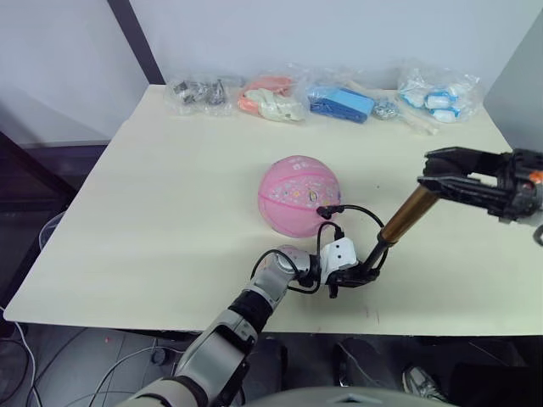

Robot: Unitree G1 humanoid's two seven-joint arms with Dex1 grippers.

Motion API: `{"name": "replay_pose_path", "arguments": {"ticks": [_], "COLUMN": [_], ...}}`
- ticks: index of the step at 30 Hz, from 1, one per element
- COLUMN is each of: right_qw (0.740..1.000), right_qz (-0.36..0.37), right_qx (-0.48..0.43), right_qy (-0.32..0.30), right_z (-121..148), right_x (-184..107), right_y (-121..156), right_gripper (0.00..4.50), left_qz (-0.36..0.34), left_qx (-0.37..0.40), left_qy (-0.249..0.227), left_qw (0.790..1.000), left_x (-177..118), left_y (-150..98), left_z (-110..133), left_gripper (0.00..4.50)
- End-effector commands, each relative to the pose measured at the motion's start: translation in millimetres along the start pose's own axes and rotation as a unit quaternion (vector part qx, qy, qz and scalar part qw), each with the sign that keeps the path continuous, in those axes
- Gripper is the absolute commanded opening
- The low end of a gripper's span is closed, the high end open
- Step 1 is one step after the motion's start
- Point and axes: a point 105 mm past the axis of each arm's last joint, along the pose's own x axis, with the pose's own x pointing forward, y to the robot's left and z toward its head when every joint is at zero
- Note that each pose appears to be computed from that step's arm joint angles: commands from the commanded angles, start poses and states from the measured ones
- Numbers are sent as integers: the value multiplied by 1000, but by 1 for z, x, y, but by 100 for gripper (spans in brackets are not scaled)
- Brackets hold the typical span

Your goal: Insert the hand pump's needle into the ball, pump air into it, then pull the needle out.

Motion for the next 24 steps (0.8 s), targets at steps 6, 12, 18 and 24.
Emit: {"name": "replay_pose_path", "arguments": {"ticks": [6,12,18,24], "right_qw": [997,995,994,996], "right_qz": [10,11,-5,0], "right_qx": [33,57,52,31], "right_qy": [75,76,98,78], "right_z": [-72,-105,-133,-113], "right_x": [21,41,47,43], "right_y": [11,19,17,14], "right_gripper": [230,230,230,230], "left_qz": [-7,-4,-3,-2], "left_qx": [-45,-45,-47,-47], "left_qy": [71,69,69,70], "left_qw": [996,997,997,996], "left_x": [-8,-8,-9,-9], "left_y": [-10,-9,-9,-8], "left_z": [-42,-41,-42,-42], "left_gripper": [110,110,110,110]}}
